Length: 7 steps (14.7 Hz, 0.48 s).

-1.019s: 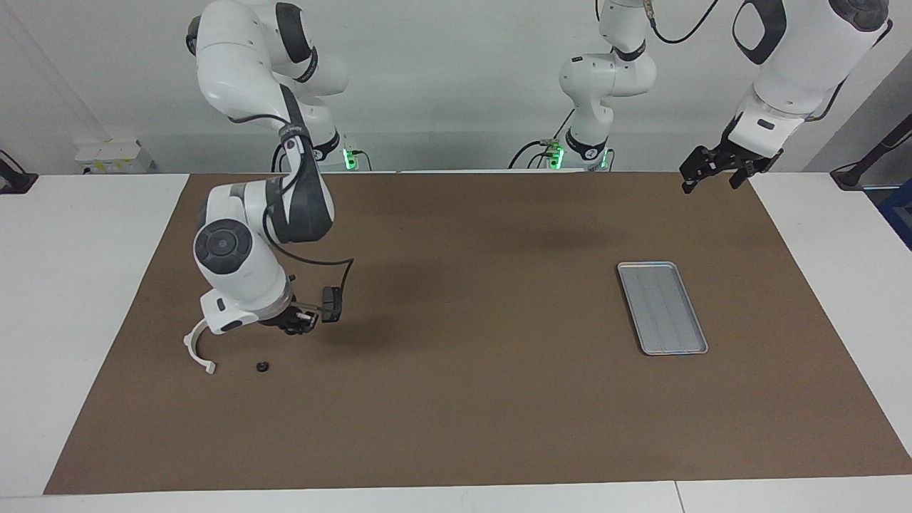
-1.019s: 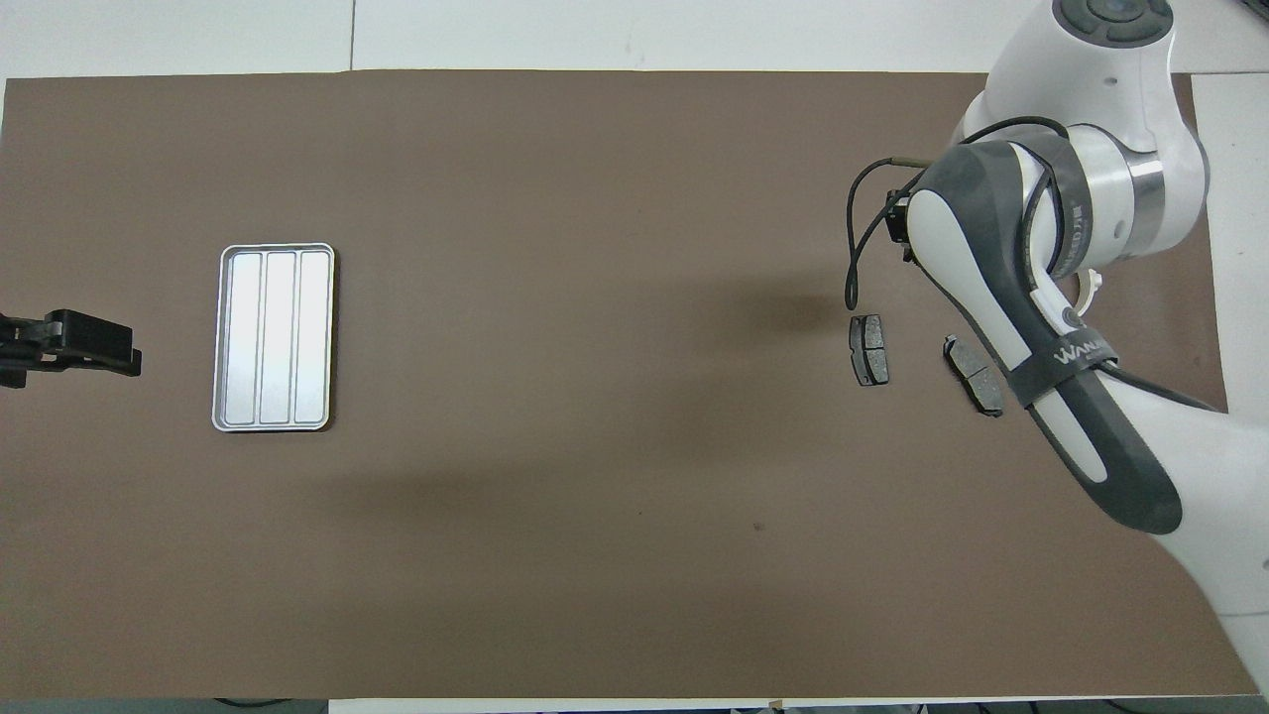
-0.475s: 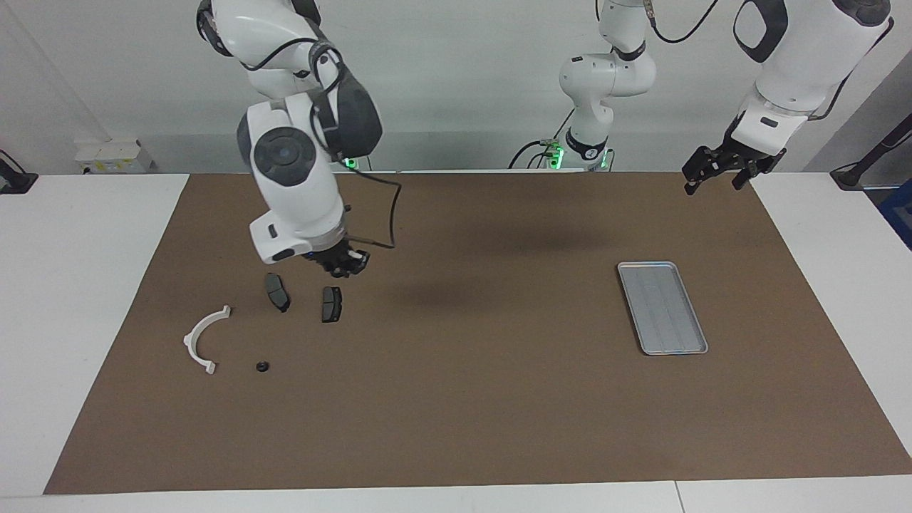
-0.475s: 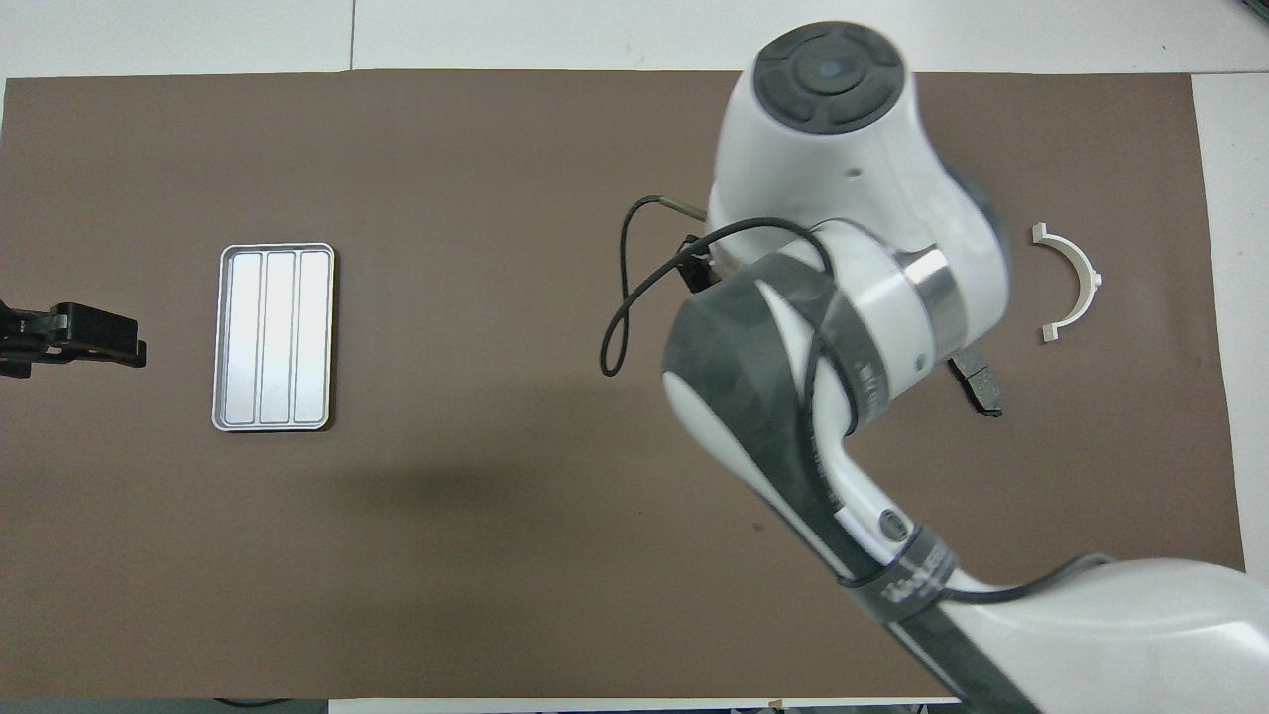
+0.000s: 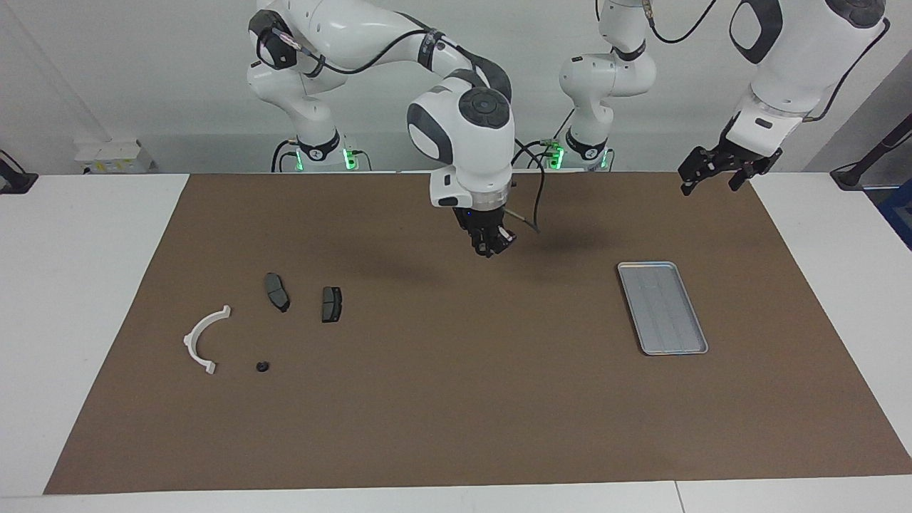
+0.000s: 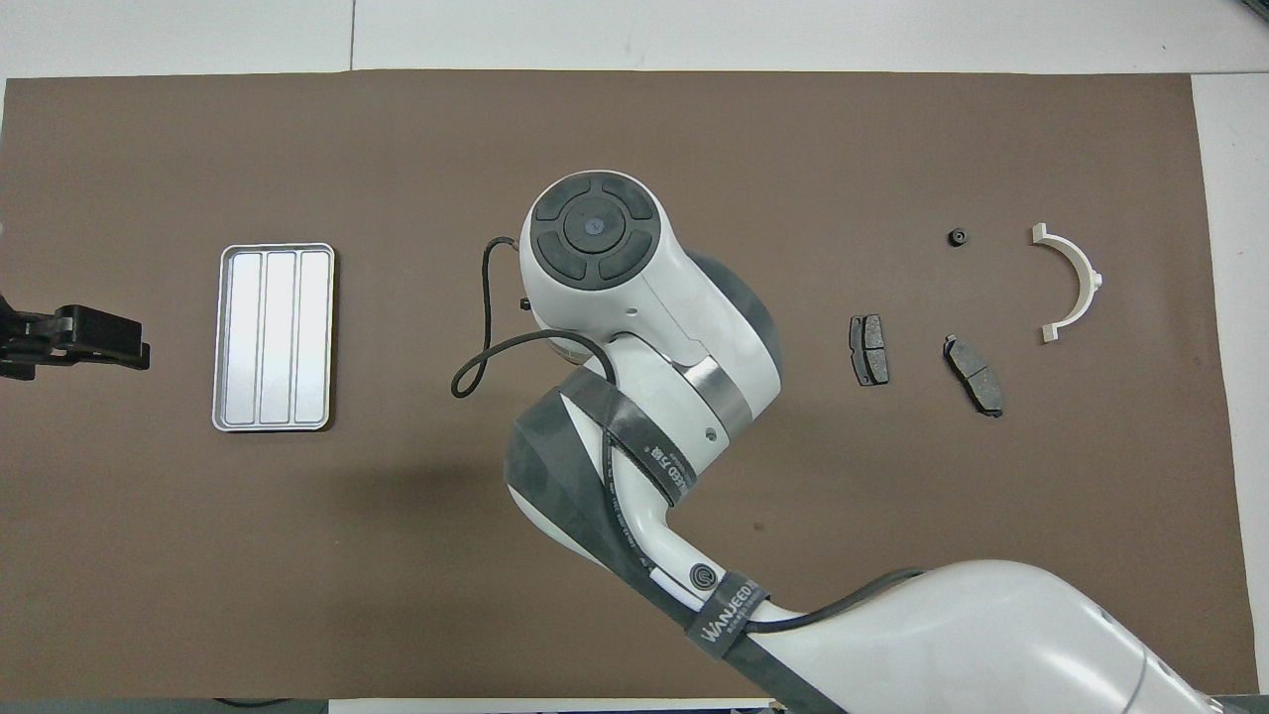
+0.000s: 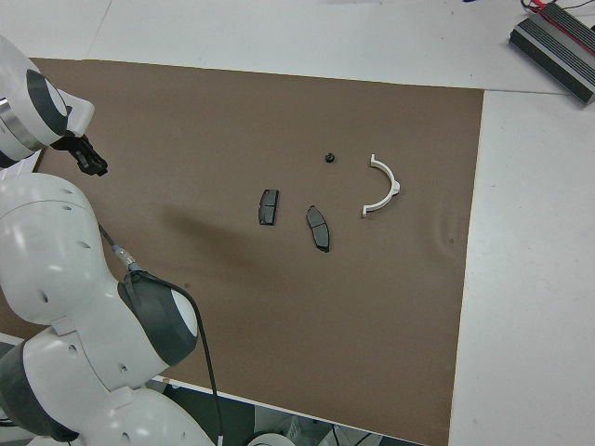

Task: Pick bearing gear from pile to tray
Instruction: 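Set the gear down mid-table with the right gripper while the left gripper reaches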

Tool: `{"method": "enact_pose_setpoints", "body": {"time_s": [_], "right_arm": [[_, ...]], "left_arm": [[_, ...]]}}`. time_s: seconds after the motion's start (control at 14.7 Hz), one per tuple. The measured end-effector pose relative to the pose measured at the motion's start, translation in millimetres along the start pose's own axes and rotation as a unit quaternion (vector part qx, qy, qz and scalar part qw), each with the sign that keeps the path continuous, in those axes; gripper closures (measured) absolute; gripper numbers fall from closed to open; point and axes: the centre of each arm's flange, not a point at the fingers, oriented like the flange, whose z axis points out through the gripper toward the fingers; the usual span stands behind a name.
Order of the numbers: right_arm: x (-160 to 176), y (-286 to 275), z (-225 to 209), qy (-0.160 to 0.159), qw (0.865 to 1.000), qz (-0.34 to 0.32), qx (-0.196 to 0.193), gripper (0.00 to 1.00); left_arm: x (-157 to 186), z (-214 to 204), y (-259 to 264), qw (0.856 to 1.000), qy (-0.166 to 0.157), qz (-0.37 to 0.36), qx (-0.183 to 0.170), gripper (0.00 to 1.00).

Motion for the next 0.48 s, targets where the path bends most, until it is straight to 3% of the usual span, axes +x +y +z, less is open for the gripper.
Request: {"method": "enact_pose_setpoints", "body": {"time_s": [0.2,0.48], "right_arm": [[-23.5,-17.6,62.5,0.024,1.0,0.01,0.002,0.65],[-22.8,-30.6,124.8,0.02,1.0,0.019,0.013,0.65]], "left_arm": [[4.1,4.2,0.3,1.0,0.014,-0.008,-0.001,0.0],[4.3,4.7,-1.6,1.0,0.016,-0.015,-0.001,0.0]]}}
